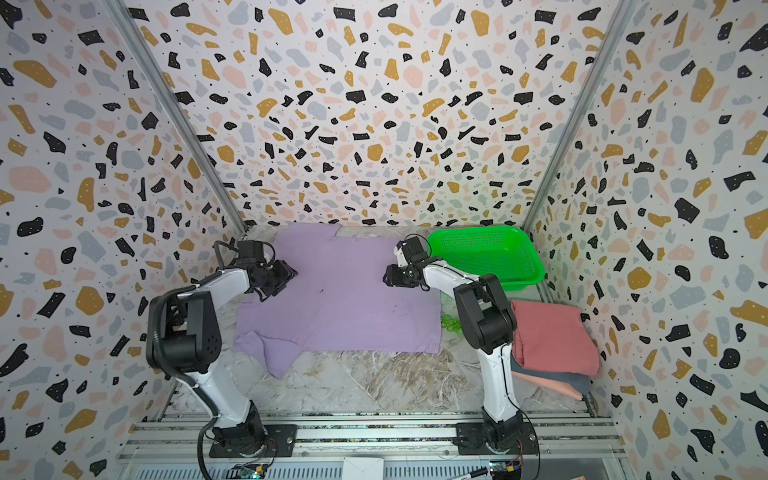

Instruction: Fold and stack the t-shirts

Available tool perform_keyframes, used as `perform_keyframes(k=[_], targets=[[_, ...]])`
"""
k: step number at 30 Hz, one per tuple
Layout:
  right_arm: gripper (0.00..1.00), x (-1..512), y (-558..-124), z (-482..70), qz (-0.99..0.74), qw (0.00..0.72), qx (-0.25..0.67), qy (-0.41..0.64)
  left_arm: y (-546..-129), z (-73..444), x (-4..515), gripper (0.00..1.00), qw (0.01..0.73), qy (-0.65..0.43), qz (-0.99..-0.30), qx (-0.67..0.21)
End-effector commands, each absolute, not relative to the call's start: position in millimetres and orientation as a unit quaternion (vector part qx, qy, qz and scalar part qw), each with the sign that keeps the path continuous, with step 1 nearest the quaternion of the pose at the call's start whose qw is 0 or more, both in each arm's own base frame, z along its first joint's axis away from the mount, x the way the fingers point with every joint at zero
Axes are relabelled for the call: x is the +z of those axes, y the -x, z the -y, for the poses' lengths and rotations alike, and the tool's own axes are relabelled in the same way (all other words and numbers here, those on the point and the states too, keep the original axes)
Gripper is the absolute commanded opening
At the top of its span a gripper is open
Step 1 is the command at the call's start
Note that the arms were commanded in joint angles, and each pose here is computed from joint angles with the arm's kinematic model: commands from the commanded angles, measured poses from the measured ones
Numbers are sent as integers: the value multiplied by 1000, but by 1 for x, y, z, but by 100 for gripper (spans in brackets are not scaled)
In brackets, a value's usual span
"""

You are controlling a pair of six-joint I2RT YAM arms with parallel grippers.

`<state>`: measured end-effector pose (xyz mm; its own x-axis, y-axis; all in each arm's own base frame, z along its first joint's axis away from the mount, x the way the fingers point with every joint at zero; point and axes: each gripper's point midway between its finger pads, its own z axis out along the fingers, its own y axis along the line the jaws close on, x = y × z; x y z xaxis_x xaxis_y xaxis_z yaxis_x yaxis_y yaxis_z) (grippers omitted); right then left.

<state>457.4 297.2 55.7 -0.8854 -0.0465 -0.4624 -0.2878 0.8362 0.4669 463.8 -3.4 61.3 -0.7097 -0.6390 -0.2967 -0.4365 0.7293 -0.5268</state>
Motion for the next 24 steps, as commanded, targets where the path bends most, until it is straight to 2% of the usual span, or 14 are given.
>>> perform_keyframes(k=[1, 7, 14, 19, 21, 24], targets=[[54, 62, -464, -307, -927, 230, 277, 102, -477, -7, 55, 59, 254, 294, -900, -196], [53, 27, -442, -293, -945, 194, 242, 106, -452, -26, 18, 59, 216, 332, -905, -157], [51, 1, -377, -269, -960, 135, 216, 113, -371, -55, -14, 59, 151, 384, -904, -109], [50, 4, -334, -265, -963, 114, 208, 126, -320, -48, -11, 60, 123, 392, -905, -106], [51, 12, -328, -268, -962, 110, 213, 129, -319, -42, -2, 60, 130, 394, -901, -124], [54, 33, -338, -272, -958, 140, 212, 132, -347, -45, 29, 60, 174, 386, -894, -145]])
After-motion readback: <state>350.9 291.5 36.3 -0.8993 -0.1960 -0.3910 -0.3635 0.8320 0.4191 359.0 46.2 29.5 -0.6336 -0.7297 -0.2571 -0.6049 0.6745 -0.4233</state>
